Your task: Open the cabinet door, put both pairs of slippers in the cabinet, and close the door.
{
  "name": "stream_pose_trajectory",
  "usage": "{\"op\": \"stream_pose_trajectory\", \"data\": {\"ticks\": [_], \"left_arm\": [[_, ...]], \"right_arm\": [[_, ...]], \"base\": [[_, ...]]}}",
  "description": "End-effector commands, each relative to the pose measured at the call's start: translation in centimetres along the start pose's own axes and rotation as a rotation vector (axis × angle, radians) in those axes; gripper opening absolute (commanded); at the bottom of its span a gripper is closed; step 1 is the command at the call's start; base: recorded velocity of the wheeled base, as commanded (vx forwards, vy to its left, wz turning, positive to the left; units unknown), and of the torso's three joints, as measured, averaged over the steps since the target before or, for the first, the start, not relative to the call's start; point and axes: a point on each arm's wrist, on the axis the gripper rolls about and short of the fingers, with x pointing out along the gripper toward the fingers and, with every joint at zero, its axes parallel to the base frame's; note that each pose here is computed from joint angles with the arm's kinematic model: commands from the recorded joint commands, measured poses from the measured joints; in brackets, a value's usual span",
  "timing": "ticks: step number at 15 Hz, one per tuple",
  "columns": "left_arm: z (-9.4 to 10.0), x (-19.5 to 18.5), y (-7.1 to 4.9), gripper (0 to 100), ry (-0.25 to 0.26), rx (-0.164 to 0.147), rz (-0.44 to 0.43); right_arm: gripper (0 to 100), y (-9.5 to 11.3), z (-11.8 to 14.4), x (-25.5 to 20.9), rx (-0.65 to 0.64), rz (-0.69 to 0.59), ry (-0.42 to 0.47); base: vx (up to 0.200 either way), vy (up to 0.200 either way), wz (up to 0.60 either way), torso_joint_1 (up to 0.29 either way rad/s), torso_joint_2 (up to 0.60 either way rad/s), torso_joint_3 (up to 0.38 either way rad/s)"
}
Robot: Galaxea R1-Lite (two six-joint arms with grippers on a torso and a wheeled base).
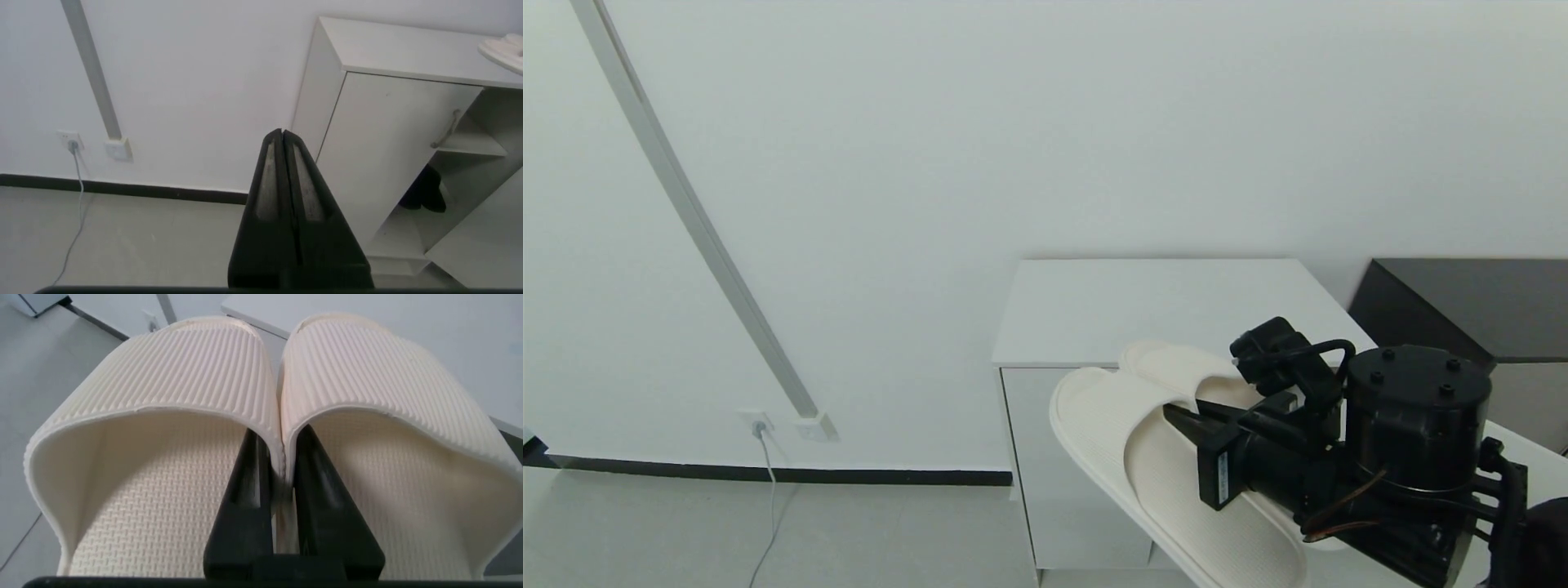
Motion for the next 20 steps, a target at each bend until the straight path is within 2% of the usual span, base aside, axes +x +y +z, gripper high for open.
{"op": "stream_pose_trajectory", "data": {"ticks": [1,9,20], "left_arm": [[0.0,0.01,0.0,0,0.001,0.0,0.001],[0.0,0.01,0.0,0,0.001,0.001,0.0],[0.0,0.01,0.0,0,0.001,0.003,0.0]], "right_arm": [[0,0.01,-0.12,0.09,0.0,0.0,0.005],[0,0.05,-0.08,0.05,-0.002,0.0,0.003],[0,0.21,-0.13,0.06,-0.003,0.004,0.005]], "base": [[0.0,0.0,0.0,0.0,0.0,0.0],[0.0,0.0,0.0,0.0,0.0,0.0],[0.0,-0.2,0.0,0.002,0.0,0.002]]}}
